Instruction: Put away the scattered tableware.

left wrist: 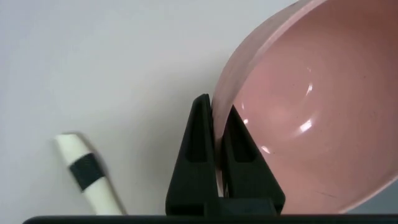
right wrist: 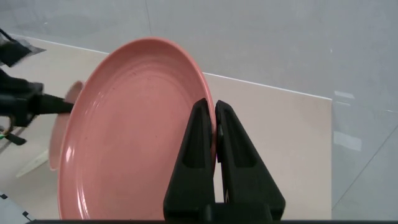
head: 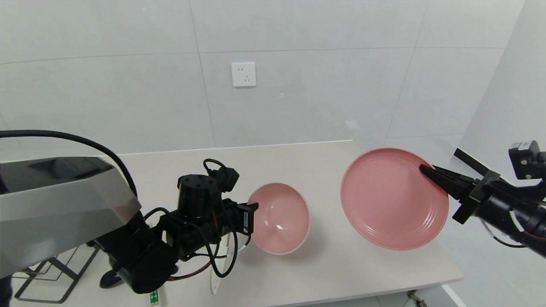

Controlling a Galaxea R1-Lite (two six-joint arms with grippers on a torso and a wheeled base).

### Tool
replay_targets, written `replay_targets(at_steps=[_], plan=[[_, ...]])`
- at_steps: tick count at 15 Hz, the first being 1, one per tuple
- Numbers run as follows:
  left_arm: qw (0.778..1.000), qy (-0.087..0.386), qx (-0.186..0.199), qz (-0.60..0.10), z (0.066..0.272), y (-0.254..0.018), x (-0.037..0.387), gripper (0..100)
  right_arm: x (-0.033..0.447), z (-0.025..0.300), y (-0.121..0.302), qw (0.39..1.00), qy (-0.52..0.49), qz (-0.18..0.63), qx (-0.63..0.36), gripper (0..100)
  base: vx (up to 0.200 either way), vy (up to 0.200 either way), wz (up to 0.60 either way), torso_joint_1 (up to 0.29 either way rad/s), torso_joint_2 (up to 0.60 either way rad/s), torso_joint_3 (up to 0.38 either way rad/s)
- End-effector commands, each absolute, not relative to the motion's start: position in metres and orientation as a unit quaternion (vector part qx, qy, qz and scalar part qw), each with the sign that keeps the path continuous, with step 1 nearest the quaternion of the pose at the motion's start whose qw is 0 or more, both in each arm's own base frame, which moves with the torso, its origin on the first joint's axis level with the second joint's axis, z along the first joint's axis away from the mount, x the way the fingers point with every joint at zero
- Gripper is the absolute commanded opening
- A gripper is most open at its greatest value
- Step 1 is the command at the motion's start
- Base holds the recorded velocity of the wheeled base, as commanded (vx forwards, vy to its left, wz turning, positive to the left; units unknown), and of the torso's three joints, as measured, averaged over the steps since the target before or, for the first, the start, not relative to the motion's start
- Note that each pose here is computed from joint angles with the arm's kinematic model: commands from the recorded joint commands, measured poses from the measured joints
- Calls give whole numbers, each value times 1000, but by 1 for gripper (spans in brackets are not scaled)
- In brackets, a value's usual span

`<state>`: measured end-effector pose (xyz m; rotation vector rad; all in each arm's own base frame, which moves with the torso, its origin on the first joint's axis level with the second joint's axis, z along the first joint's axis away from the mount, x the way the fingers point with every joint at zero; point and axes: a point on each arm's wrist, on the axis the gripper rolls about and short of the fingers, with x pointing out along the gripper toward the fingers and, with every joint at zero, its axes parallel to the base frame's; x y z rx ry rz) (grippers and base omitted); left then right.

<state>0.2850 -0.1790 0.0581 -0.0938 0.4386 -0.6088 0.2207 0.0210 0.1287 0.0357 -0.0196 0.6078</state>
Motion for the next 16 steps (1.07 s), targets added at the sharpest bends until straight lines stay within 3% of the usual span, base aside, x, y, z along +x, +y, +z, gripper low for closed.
replay_targets(at_steps=[1,4,6,8,9,11,13,16], plan=[[942,143,-39,-301,89,-161,257,0,222,129,21,954,-11,300,16,0,0,0,0,0,0,0],[955,76,-16,-285,104,-133,237,0,224,131,21,954,-17,300,12,0,0,0,0,0,0,0],[960,36,-21,-278,117,-121,225,0,224,131,22,953,-16,302,13,0,0,0,0,0,0,0],[964,-50,-39,-257,147,-117,237,0,225,131,29,948,-18,316,12,0,0,0,0,0,0,0],[965,-66,-43,-250,149,-115,238,0,224,132,33,945,-19,325,12,0,0,0,0,0,0,0],[964,-57,-46,-254,145,-114,235,0,222,132,40,940,-20,340,12,0,0,0,0,0,0,0],[954,-44,-103,-279,147,-110,232,0,220,134,48,934,-23,357,12,0,0,0,0,0,0,0],[949,-44,-142,-280,155,-76,232,0,215,138,50,931,-32,362,10,0,0,0,0,0,0,0]])
